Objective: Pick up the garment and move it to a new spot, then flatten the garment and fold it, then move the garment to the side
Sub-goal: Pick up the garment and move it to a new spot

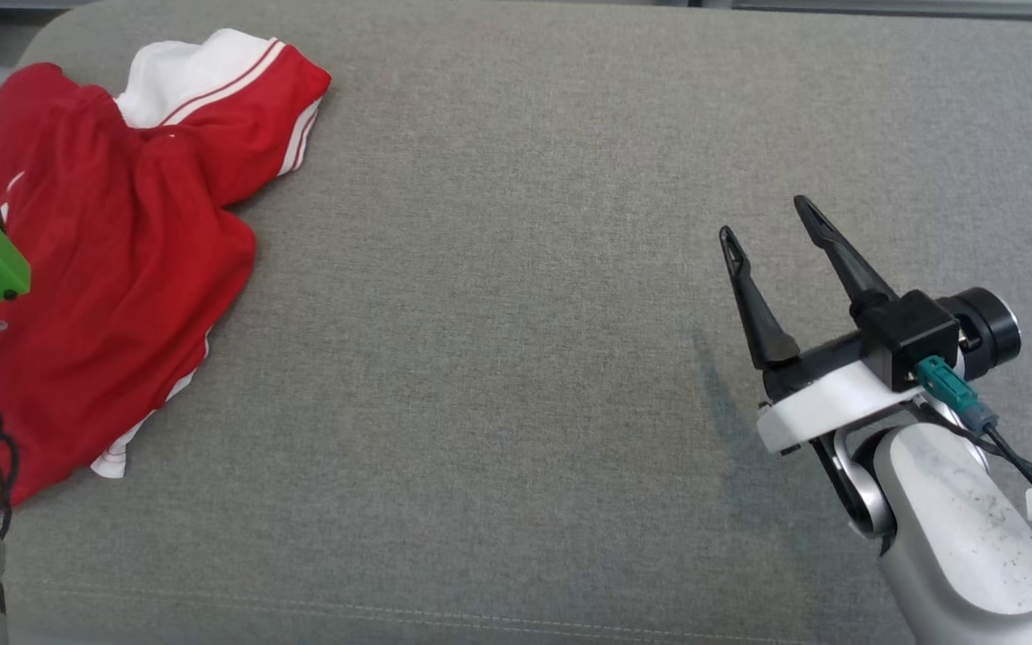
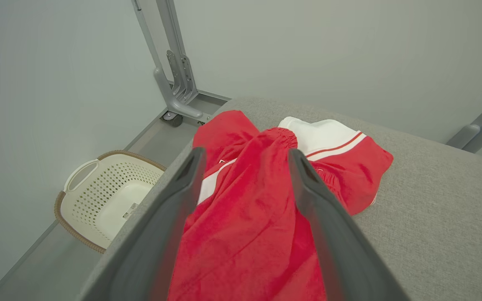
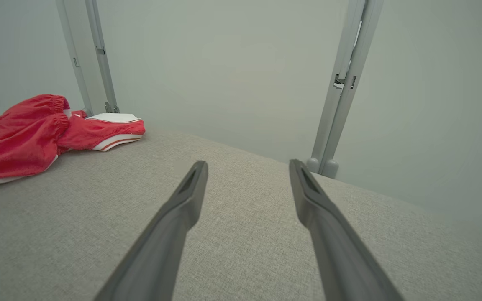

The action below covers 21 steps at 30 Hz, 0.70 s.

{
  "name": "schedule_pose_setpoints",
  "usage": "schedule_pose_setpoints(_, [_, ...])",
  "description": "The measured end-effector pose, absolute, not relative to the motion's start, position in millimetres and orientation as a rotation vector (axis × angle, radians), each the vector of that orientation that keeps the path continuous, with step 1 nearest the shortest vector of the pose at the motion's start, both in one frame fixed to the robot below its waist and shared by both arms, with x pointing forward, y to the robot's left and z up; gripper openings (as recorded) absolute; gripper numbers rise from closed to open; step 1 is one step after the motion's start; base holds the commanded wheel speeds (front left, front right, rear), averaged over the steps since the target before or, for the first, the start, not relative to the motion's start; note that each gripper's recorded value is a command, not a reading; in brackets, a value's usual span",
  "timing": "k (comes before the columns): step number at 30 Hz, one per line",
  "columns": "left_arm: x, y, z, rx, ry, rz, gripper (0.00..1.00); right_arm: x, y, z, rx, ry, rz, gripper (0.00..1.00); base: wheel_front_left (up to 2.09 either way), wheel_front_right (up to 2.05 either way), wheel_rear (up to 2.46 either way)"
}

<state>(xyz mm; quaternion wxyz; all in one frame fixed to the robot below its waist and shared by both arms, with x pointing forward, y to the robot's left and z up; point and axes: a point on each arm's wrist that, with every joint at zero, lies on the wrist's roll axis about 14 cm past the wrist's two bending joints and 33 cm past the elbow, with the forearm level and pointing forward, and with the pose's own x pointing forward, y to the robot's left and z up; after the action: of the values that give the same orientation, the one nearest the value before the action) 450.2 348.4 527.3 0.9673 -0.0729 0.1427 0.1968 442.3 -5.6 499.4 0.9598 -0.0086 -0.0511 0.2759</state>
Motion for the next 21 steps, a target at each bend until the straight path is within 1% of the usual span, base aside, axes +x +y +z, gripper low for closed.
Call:
schedule_pose_setpoints(6, [484.4, 341.7, 504.4, -0.17, 0.371, 0.377, 1.0, 464.3, -23.4, 492.5, -0.027, -0.104, 0.516, 1.0, 0.0, 0.0, 0.0])
schedule_pose_setpoints(7, [495.8, 340.3, 498.7, -0.184, 0.384, 0.375, 1.0, 470.9, -28.3, 488.5, -0.033, -0.102, 0.509, 1.0, 0.0, 0.0, 0.0])
schedule_pose_setpoints(12, [519.0, 331.3, 472.7, -0.209, 0.442, 0.362, 1.0, 482.4, -40.6, 469.7, -0.036, -0.067, 0.478, 1.0, 0.0, 0.0, 0.0])
schedule_pose_setpoints(15, [525.5, 324.0, 449.2, -0.222, 0.492, 0.357, 1.0, 486.3, -49.8, 454.8, -0.042, -0.034, 0.458, 1.0, 0.0, 0.0, 0.0])
schedule_pose_setpoints(21, [523.3, 319.1, 404.0, -0.234, 0.602, 0.369, 1.0, 490.2, -59.3, 431.8, -0.047, 0.017, 0.44, 1.0, 0.0, 0.0, 0.0])
